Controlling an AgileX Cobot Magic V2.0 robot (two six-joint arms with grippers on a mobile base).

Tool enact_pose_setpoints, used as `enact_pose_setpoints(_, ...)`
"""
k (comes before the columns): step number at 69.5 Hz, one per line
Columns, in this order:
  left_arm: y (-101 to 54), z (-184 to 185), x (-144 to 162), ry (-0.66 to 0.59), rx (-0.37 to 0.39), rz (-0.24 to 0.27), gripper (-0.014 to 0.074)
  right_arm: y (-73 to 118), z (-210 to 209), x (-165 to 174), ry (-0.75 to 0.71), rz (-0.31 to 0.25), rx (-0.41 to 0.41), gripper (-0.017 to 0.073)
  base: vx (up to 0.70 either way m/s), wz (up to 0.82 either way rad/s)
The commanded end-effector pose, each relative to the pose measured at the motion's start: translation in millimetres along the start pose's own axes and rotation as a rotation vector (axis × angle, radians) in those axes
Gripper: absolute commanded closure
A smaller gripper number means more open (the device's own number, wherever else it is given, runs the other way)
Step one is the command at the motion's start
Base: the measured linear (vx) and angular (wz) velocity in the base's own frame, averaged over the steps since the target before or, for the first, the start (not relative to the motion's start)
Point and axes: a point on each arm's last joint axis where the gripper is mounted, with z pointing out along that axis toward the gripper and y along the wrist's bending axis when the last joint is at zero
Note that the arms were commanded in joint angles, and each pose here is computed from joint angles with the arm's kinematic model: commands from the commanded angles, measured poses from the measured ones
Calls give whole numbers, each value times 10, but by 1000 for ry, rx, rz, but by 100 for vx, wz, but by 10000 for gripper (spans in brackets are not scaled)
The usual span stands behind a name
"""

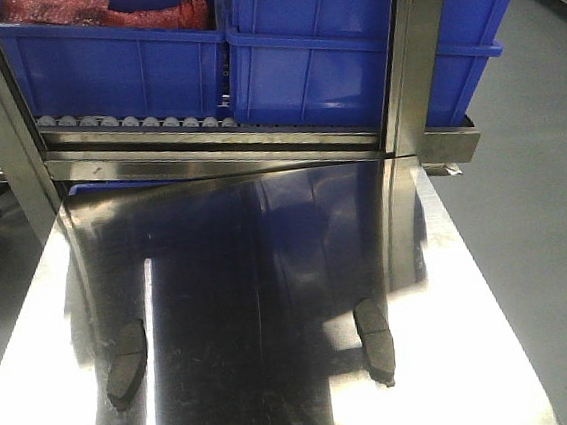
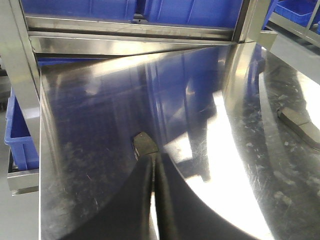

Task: Move and align brake pads A on conveyor
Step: 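Stop the base at the table edge facing the pads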

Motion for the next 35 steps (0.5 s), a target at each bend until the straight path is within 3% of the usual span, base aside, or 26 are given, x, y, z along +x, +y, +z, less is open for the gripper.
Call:
enact_pose_setpoints(1, -26, -24, -131, -78, 23, 0, 600, -14, -29, -136, -86, -5, 14, 566, 0, 0)
enact_pose_setpoints(35, -26, -24, -131, -78, 23, 0, 600, -14, -29, -136, -86, -5, 14, 566, 0, 0)
